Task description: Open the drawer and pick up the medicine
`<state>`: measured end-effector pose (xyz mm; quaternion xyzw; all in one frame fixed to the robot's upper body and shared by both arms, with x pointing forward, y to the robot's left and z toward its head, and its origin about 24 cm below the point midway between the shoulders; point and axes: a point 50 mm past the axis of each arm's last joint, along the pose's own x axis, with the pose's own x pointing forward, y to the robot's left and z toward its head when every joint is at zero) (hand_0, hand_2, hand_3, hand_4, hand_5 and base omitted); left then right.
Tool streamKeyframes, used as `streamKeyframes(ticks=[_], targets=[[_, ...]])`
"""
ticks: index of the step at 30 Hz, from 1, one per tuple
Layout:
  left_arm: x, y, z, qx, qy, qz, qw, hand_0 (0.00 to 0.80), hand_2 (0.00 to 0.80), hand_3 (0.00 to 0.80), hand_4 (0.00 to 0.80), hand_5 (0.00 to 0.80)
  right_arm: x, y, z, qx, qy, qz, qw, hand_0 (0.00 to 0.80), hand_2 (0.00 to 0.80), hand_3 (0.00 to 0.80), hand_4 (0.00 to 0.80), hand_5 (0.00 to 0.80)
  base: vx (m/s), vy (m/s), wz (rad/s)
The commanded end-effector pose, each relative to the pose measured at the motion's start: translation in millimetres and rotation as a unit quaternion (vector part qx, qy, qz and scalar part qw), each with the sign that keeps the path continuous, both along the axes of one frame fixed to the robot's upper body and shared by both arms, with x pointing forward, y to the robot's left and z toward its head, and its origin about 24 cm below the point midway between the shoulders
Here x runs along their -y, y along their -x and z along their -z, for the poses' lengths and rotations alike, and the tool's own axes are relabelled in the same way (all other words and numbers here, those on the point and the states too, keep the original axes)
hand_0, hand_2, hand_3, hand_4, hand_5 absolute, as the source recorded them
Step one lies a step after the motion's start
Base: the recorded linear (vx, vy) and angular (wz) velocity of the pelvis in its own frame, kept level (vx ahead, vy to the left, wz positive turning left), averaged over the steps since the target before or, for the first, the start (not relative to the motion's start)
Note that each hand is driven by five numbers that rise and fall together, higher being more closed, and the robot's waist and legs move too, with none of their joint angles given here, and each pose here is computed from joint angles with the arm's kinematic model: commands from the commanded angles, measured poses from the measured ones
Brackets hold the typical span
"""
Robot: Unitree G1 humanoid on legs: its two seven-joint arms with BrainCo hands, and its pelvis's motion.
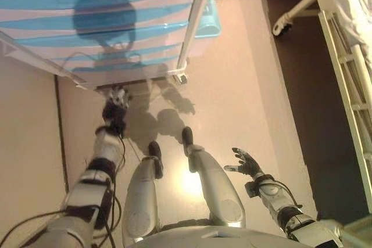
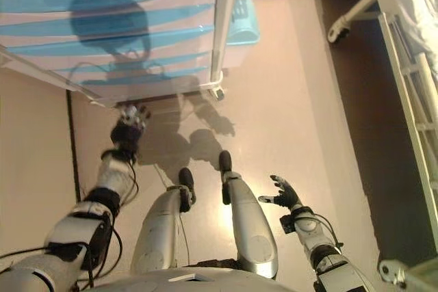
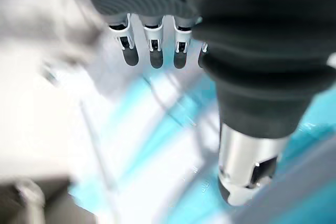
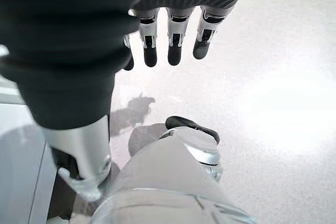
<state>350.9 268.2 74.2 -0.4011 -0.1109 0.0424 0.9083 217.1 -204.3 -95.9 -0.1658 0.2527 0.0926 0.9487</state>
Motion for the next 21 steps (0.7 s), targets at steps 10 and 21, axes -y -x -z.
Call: streamKeyframes(ticks=[10,21], targets=[[-43,-16,-153,0.309,0.101,-0.020,0.945,0.000,0.000,0.000,0.000,0.000,-10,40,14,-0.009,-0.017,-0.017,1.000,0.000,0.000,0.000,0.000,0.000,0.067,-0.009,-0.17],[32,10,-247,0.593,0.017,0.245,0.767,0.800,0.800,0.800,0.800,0.800,-14,51,18,-0.023,-0.015,-0.050,0.998,0.000,0.000,0.000,0.000,0.000,-0.015,-0.027,-0.01]])
